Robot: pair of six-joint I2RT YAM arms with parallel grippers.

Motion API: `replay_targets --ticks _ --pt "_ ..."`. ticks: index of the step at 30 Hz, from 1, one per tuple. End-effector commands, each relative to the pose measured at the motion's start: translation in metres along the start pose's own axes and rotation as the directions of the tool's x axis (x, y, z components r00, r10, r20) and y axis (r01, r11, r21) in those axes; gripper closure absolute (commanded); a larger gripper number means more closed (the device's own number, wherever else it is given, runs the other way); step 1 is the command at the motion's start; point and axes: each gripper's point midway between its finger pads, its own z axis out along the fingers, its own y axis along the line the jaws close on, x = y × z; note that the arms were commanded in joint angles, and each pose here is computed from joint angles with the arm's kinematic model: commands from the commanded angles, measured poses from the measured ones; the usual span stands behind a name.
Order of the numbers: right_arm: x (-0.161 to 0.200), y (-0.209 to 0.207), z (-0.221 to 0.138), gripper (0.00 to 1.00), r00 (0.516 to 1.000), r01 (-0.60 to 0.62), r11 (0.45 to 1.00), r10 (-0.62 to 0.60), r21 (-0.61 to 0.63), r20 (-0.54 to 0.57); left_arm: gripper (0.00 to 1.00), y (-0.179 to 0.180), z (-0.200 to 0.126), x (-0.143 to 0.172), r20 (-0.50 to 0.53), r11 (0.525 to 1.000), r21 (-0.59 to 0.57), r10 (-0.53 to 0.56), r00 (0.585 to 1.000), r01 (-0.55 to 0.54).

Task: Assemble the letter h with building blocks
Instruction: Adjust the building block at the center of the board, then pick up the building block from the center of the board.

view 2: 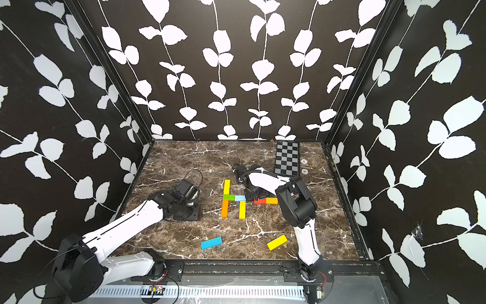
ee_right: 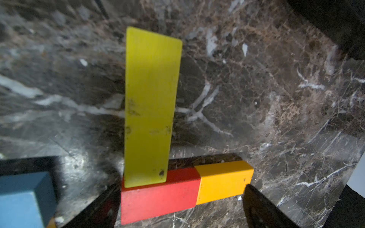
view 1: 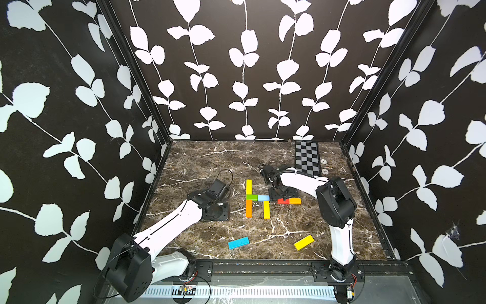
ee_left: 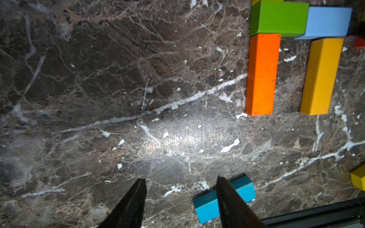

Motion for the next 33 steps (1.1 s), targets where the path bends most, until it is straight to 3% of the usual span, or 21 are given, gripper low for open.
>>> replay_targets --ticks 1,6,9,11,16,21,25,28,33 --pt "0.001 -0.005 0.0 0.07 1.0 -0.01 1.0 0.01 0.014 -0.005 0.41 -0.001 -0.005 -0.003 0.005 1.0 -0.007 0.018 1.0 -0.018" --pt "-0.001 -0.005 -0.005 0.06 1.0 -0.014 1.0 0.014 -0.003 0.006 0.38 -0.003 -0.005 -0.002 0.005 1.0 -0.007 0.028 1.0 -0.028" --pt "-0.004 -0.001 -0.015 0.07 1.0 -0.009 0.999 0.01 -0.033 0.029 0.11 -0.009 -0.008 0.0 0.008 0.998 -0.009 0.066 0.998 -0.066" --pt "-0.009 -0.003 -0.032 0.07 0.997 -0.019 0.998 0.024 -0.059 0.07 0.06 -0.022 -0.011 0.005 0.013 0.99 -0.003 0.14 0.99 -0.14" --pt "-0.019 -0.025 -0.099 0.06 0.97 -0.1 0.982 0.132 -0.162 0.202 0.08 -0.057 -0.021 0.026 0.014 0.934 0.024 0.357 0.934 -0.357" --pt "-0.002 -0.062 -0.135 0.06 0.934 -0.193 0.955 0.249 -0.224 0.257 0.11 -0.066 -0.013 0.063 -0.1 0.85 0.027 0.525 0.845 -0.526" --pt "0.021 -0.086 -0.136 0.06 0.905 -0.284 0.921 0.349 -0.265 0.244 0.12 -0.078 0.002 0.089 -0.189 0.784 0.058 0.616 0.765 -0.618" --pt "0.045 -0.1 -0.125 0.06 0.89 -0.335 0.902 0.398 -0.272 0.221 0.14 -0.075 0.018 0.101 -0.289 0.744 0.015 0.642 0.71 -0.668" --pt "0.068 -0.119 -0.118 0.06 0.872 -0.388 0.877 0.449 -0.284 0.197 0.16 -0.071 0.032 0.103 -0.329 0.739 -0.018 0.632 0.702 -0.674"
